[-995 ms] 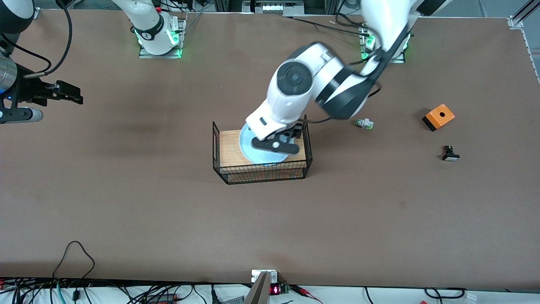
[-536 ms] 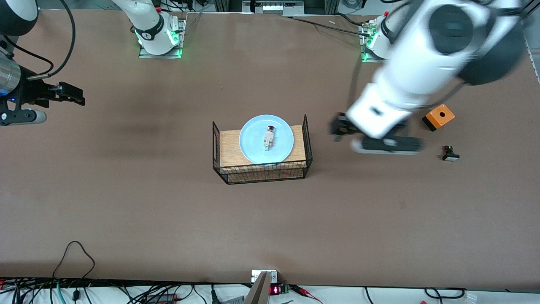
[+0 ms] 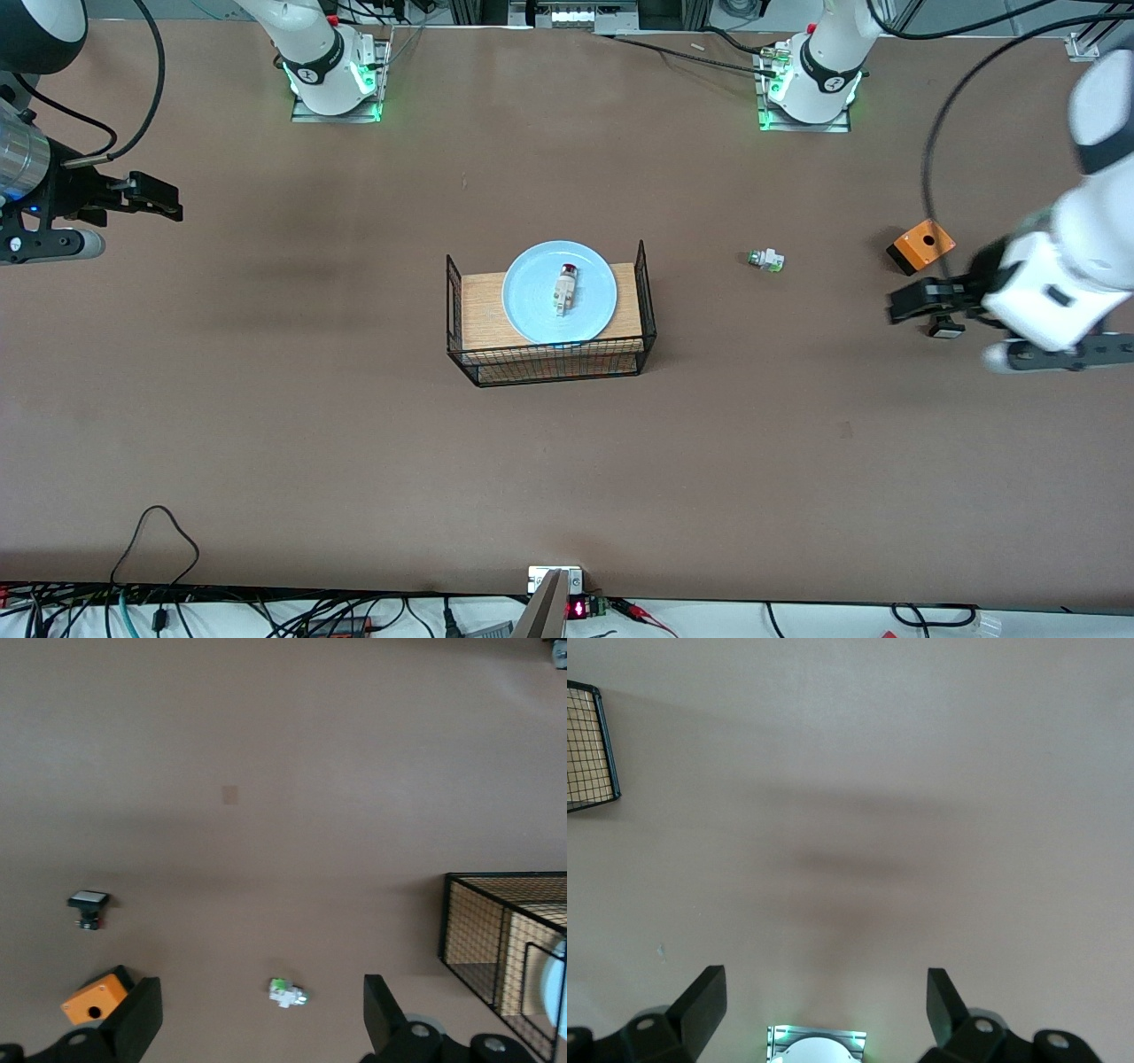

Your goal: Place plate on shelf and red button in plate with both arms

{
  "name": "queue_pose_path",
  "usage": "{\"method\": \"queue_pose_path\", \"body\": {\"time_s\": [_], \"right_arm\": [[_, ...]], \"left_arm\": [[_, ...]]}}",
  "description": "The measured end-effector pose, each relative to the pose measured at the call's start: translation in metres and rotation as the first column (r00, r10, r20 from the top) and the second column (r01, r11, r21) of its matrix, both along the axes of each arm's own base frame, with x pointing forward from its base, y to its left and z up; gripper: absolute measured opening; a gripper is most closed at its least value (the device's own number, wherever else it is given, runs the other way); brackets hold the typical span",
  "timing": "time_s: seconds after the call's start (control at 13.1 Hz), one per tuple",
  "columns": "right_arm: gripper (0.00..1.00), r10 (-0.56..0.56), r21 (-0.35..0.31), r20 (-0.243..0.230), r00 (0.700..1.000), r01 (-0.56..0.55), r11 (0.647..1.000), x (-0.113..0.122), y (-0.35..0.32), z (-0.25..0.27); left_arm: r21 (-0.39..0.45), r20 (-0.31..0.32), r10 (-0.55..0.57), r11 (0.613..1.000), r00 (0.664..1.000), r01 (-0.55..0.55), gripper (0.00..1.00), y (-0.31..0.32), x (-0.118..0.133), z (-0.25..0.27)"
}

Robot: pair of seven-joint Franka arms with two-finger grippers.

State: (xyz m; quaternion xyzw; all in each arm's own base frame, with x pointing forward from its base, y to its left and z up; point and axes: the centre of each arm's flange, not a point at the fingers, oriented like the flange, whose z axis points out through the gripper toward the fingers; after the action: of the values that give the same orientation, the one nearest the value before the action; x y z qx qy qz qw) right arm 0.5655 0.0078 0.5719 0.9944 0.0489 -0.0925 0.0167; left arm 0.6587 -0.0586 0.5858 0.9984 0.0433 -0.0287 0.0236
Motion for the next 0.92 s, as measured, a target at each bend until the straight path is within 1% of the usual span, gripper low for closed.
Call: {"method": "queue_pose_path", "body": {"time_s": [0.15,0.23,0.38,0.61,0.92], "right_arm": [[1.00,0.000,0.000,0.000,1.000,0.000,1.000,0.000,0.000,0.000],[1.00,0.000,0.000,0.000,1.000,0.000,1.000,0.000,0.000,0.000],[1.00,0.000,0.000,0.001,1.000,0.000,1.000,0.000,0.000,0.000],[1.00,0.000,0.000,0.001,1.000,0.000,1.000,0.000,0.000,0.000],[1.00,0.000,0.000,0.001,1.000,0.000,1.000,0.000,0.000,0.000]], "left_arm": [[0.018,0.020,-0.058,0.998,0.998,0.058,1.00,0.024,-0.008,0.010],[0.036,0.044,-0.074,0.997,0.996,0.073,1.00,0.032,-0.014,0.013],[0.068,0.065,-0.077,0.995,0.995,0.073,1.00,0.045,-0.031,0.008],[0.062,0.050,-0.057,0.997,0.997,0.054,1.00,0.053,-0.058,-0.001],[0.065,0.047,-0.047,0.997,0.998,0.044,1.00,0.058,-0.071,-0.001]]}}
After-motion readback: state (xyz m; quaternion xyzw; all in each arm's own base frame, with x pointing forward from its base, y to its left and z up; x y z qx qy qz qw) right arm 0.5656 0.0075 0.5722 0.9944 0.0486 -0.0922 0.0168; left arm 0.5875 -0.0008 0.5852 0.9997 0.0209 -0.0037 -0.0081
